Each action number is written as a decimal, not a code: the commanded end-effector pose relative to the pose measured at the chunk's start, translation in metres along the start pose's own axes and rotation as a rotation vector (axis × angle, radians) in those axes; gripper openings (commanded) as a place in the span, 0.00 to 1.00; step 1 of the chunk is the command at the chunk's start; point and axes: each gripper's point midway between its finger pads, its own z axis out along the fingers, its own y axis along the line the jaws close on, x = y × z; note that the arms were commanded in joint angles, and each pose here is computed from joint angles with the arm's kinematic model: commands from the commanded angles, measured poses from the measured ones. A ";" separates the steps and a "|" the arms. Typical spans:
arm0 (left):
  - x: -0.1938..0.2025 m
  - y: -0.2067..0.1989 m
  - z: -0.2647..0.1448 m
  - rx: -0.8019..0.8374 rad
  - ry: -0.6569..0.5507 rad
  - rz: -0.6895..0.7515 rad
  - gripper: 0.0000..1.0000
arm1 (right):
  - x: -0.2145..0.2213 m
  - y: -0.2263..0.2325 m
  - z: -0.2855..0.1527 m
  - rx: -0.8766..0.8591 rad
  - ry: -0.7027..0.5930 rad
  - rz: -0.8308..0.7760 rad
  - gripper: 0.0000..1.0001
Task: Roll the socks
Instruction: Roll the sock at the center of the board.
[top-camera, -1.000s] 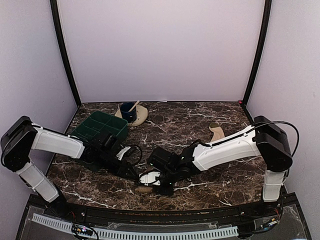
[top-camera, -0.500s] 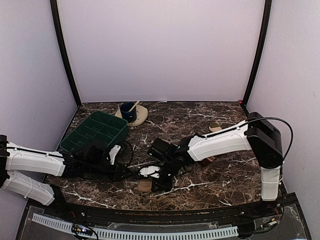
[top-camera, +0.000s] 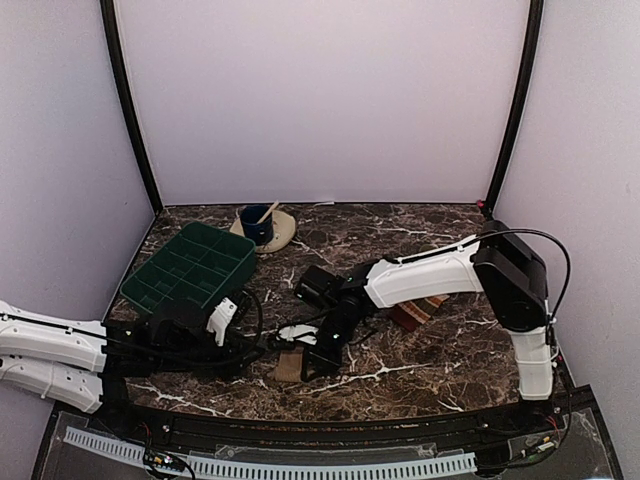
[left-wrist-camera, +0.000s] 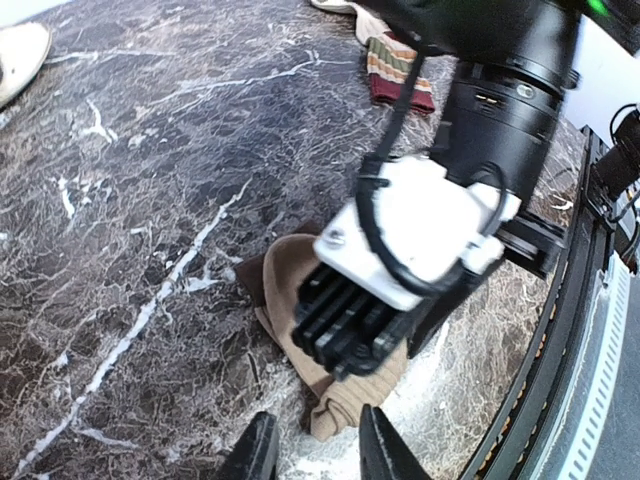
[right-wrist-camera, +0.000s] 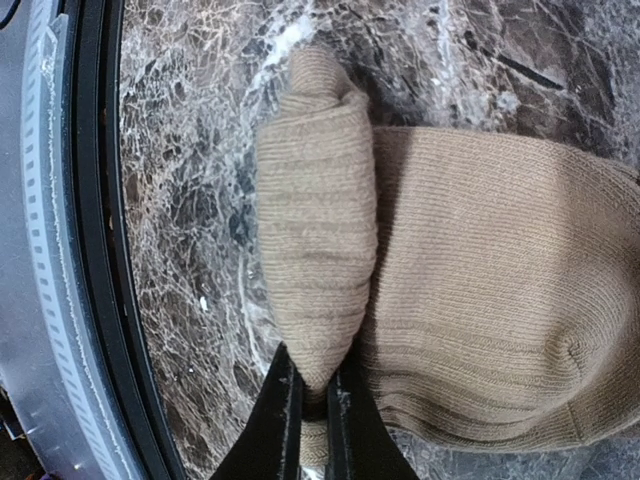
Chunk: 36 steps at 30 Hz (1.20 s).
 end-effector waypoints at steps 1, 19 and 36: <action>0.001 -0.001 -0.006 -0.038 -0.036 0.072 0.29 | 0.002 -0.001 0.000 -0.065 0.015 0.054 0.00; 0.036 -0.052 0.024 0.022 0.146 0.428 0.35 | 0.009 -0.001 0.002 -0.154 0.032 0.117 0.00; 0.044 -0.048 0.051 -0.039 0.227 0.582 0.40 | 0.011 0.002 0.002 -0.179 0.044 0.117 0.00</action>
